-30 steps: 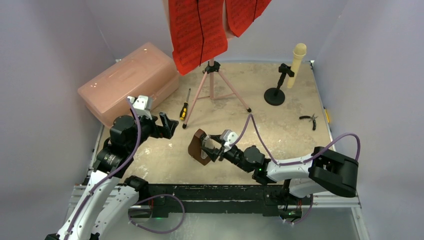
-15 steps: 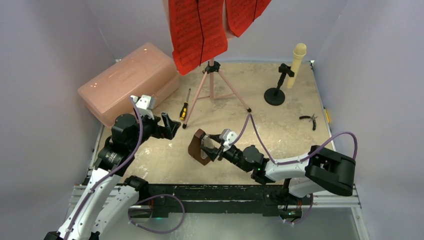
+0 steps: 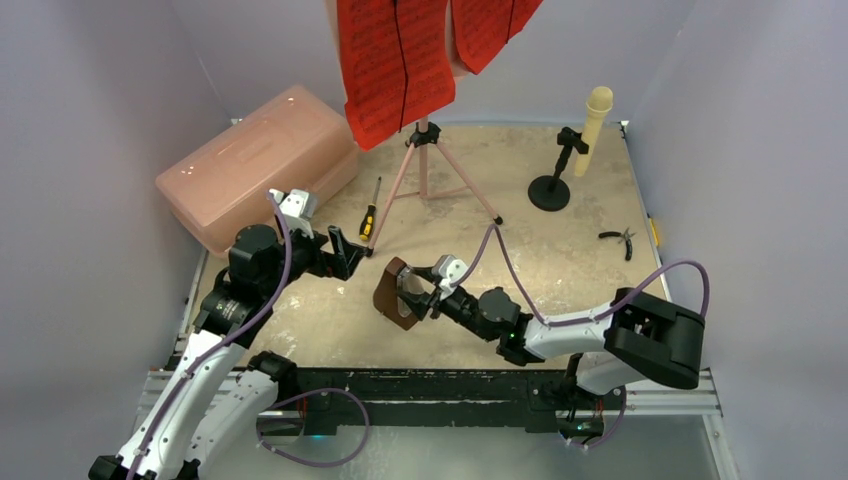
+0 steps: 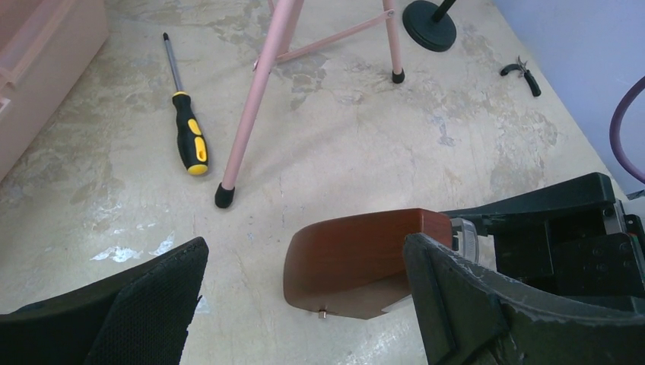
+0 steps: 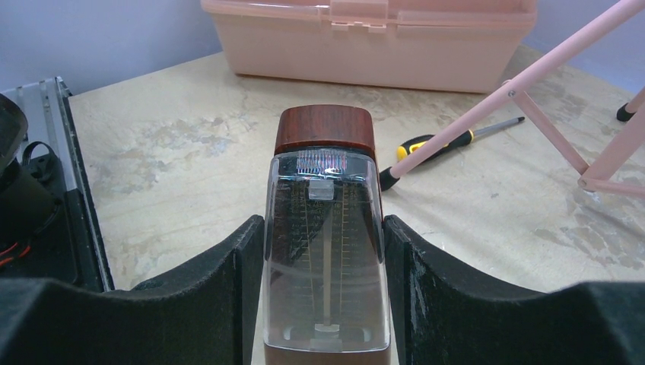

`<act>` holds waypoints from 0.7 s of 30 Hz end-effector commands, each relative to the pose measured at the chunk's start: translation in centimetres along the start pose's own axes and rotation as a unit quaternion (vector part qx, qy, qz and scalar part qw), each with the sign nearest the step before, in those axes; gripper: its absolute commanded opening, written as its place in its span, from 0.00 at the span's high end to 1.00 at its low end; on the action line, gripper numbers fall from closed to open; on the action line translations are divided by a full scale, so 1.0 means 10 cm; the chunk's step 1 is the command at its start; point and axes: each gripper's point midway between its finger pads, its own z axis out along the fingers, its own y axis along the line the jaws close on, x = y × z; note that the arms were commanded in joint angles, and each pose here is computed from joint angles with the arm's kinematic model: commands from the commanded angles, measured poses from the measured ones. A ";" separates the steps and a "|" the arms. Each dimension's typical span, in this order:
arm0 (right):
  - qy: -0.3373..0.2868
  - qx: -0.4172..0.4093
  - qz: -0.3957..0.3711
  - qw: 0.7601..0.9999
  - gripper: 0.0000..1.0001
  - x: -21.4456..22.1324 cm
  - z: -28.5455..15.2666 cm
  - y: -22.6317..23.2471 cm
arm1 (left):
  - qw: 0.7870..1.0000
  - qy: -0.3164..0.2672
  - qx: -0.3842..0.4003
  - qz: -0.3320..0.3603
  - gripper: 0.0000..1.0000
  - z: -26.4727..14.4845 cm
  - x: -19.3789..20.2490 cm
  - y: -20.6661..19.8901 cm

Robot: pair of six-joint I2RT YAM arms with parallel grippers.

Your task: Pack up the instrument practice props

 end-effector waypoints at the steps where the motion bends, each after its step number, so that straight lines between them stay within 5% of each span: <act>1: 0.065 0.012 0.003 0.998 0.63 0.32 0.01 -0.01 | 1.000 -0.016 0.010 -0.001 0.01 0.00 -0.09 -0.04; 21: 0.133 0.005 -0.008 0.991 0.53 0.55 0.16 0.04 | 0.999 0.019 0.043 -0.017 0.01 0.16 0.04 -0.12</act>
